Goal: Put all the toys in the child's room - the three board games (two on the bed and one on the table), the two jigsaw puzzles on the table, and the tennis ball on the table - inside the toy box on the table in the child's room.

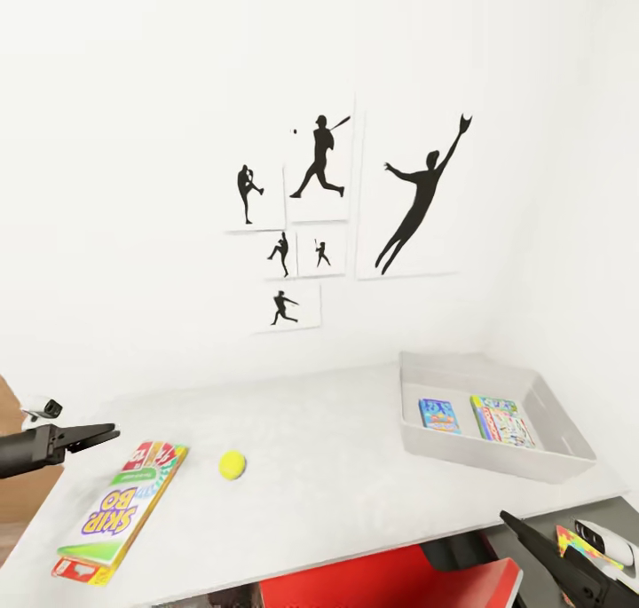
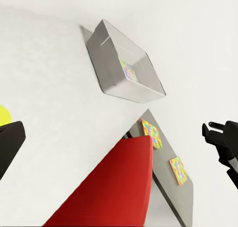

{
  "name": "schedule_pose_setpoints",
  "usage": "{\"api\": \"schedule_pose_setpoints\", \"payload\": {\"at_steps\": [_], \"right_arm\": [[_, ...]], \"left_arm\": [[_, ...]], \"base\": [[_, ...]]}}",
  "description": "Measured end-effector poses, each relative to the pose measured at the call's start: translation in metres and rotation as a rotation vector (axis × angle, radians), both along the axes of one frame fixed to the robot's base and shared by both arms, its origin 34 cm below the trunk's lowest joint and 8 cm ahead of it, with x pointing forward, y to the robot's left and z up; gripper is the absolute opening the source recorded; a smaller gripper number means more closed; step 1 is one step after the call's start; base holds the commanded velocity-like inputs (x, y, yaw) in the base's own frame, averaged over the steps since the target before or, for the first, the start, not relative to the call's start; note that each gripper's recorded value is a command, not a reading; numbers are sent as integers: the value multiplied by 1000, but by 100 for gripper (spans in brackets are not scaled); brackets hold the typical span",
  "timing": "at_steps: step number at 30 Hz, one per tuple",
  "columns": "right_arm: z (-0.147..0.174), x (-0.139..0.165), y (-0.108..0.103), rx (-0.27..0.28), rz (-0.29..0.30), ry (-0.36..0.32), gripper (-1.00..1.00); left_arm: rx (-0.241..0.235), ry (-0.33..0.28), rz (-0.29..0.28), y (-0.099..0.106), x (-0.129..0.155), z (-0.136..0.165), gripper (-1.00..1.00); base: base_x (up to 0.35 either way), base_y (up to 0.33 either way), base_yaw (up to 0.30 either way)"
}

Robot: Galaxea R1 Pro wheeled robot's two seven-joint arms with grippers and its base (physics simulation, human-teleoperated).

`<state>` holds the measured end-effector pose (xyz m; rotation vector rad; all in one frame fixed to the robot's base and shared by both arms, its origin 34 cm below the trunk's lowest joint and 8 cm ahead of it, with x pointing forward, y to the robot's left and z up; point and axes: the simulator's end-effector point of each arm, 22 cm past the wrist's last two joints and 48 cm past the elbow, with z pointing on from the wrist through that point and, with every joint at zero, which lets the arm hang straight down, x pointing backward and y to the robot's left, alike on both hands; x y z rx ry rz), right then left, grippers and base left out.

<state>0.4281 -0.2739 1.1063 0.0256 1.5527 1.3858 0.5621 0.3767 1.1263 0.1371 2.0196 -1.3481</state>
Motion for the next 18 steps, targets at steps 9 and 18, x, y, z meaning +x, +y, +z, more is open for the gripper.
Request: {"api": "schedule_pose_setpoints", "payload": {"at_steps": [9,18], "right_arm": [[3,-1,0,-1,2,-11,100],[7,-2,-1,-11,-5,-39,100]], "left_arm": [[-1,-5,-1,-1,-1,2,100],[-1,-16,-1,-1,-2,7,100]], "base": [[-77,0,258],[-10,0,218]]}}
